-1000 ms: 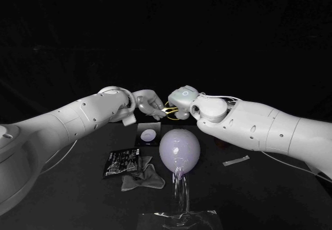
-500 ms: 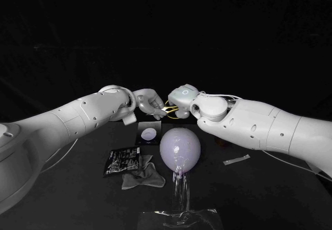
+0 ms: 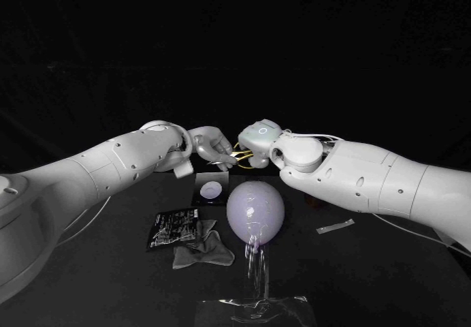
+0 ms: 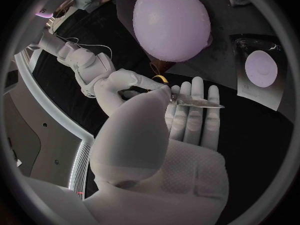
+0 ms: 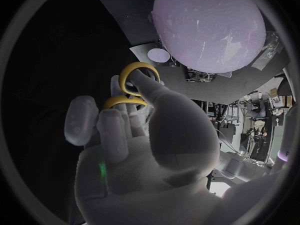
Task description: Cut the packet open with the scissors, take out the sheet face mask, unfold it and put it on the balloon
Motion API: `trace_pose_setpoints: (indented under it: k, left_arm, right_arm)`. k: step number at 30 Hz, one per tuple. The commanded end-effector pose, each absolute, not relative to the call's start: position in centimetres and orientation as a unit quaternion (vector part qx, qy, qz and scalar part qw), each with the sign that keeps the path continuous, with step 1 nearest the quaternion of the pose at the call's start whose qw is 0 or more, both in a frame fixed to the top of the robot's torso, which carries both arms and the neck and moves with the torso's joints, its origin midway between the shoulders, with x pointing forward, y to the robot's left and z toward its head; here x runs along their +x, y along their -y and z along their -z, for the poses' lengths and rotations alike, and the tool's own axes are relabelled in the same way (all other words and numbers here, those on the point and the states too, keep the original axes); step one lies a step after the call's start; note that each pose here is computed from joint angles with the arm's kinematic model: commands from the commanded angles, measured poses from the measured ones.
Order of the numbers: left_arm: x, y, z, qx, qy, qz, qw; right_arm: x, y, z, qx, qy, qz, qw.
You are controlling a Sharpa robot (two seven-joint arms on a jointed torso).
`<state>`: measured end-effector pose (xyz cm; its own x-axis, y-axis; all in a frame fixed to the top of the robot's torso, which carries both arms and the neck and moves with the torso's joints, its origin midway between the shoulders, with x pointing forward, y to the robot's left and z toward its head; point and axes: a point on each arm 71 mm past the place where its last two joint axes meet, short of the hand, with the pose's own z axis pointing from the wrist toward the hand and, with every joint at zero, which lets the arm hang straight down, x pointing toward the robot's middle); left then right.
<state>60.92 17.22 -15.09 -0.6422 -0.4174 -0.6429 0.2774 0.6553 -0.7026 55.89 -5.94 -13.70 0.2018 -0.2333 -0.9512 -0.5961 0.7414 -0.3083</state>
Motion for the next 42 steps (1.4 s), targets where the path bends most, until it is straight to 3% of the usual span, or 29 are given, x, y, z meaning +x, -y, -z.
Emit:
trace_pose_setpoints:
  k: [1,24,34,42]
  left_arm:
    - [60.75,-16.55,14.85,-0.061,-0.802,0.439,0.402]
    - [60.84,-16.7,14.81,-0.076,-0.798,0.439,0.405]
    - [60.8,-16.68,14.74,-0.074,-0.795,0.44,0.411]
    - [60.82,-16.83,14.78,-0.076,-0.796,0.436,0.414]
  right_arm:
    - [55.63,5.46,13.65,-0.347,-0.611,-0.131,0.699]
    - [55.67,5.65,13.63,-0.346,-0.61,-0.128,0.702]
    - [55.67,5.82,13.44,-0.338,-0.602,-0.147,0.708]
    - [55.64,6.25,13.04,-0.311,-0.593,-0.193,0.717]
